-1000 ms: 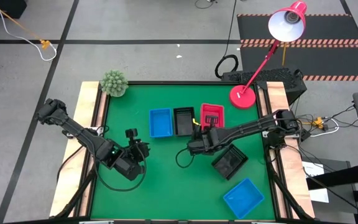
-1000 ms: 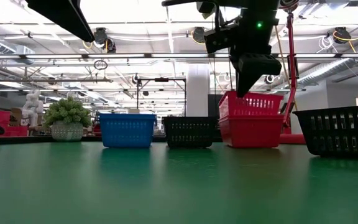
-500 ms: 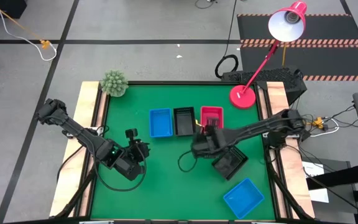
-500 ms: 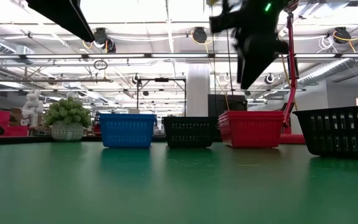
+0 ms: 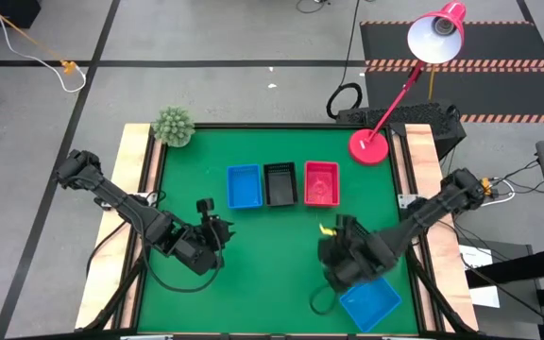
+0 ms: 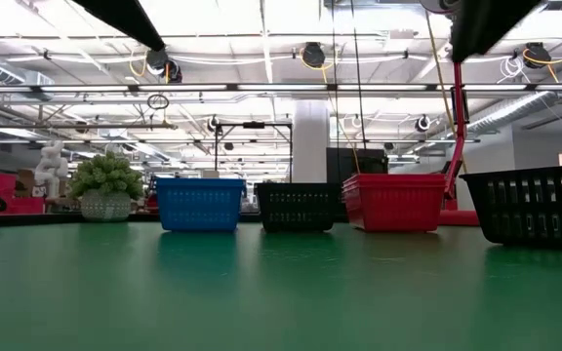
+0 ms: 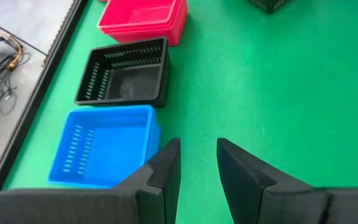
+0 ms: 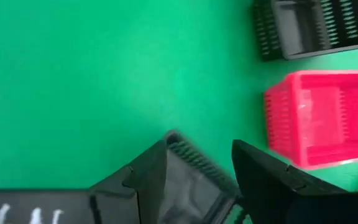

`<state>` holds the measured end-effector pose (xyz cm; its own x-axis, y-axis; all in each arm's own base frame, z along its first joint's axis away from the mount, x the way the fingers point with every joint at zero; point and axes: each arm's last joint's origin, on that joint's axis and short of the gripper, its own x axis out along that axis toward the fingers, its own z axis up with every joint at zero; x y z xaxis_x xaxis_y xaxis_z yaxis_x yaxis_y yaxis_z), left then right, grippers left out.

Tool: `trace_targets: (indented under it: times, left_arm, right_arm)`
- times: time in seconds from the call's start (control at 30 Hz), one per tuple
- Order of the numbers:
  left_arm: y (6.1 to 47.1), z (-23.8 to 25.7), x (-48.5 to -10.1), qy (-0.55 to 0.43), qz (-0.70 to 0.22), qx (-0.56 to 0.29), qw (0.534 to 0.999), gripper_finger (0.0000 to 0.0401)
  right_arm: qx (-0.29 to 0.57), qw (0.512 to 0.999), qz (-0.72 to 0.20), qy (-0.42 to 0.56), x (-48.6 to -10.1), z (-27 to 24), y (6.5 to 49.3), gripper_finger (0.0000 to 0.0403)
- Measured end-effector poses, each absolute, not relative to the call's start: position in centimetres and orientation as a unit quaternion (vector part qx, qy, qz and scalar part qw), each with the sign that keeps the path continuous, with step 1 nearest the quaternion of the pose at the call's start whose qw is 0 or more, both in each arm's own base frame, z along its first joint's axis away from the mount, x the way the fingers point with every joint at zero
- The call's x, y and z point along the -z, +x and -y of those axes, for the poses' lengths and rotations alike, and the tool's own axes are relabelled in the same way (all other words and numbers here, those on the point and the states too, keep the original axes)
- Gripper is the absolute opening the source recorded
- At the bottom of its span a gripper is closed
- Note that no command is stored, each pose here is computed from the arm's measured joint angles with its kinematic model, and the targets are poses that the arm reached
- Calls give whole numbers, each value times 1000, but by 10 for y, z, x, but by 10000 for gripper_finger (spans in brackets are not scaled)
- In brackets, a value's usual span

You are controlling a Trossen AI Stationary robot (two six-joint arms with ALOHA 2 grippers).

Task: Stack baskets by color
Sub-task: Stack the bottom black bin on top of the top black bin

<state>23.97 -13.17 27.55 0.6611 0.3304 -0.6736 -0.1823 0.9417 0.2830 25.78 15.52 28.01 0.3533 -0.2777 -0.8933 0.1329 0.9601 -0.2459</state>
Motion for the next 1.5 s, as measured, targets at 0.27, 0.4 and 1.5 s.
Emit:
trace_targets:
  times: [0.27,0.4,1.5]
  left_arm:
    - [242,133,-277,95,-378,-132,911,106]
    - [243,134,-278,94,-372,-130,914,106]
    - [260,126,-286,82,-325,-126,934,106]
  right_arm:
    - [110,833,-541,-36,-280,-193,231,176]
    - [111,832,-542,-27,-267,-199,223,176]
    - [66,779,-624,17,-173,-172,216,46]
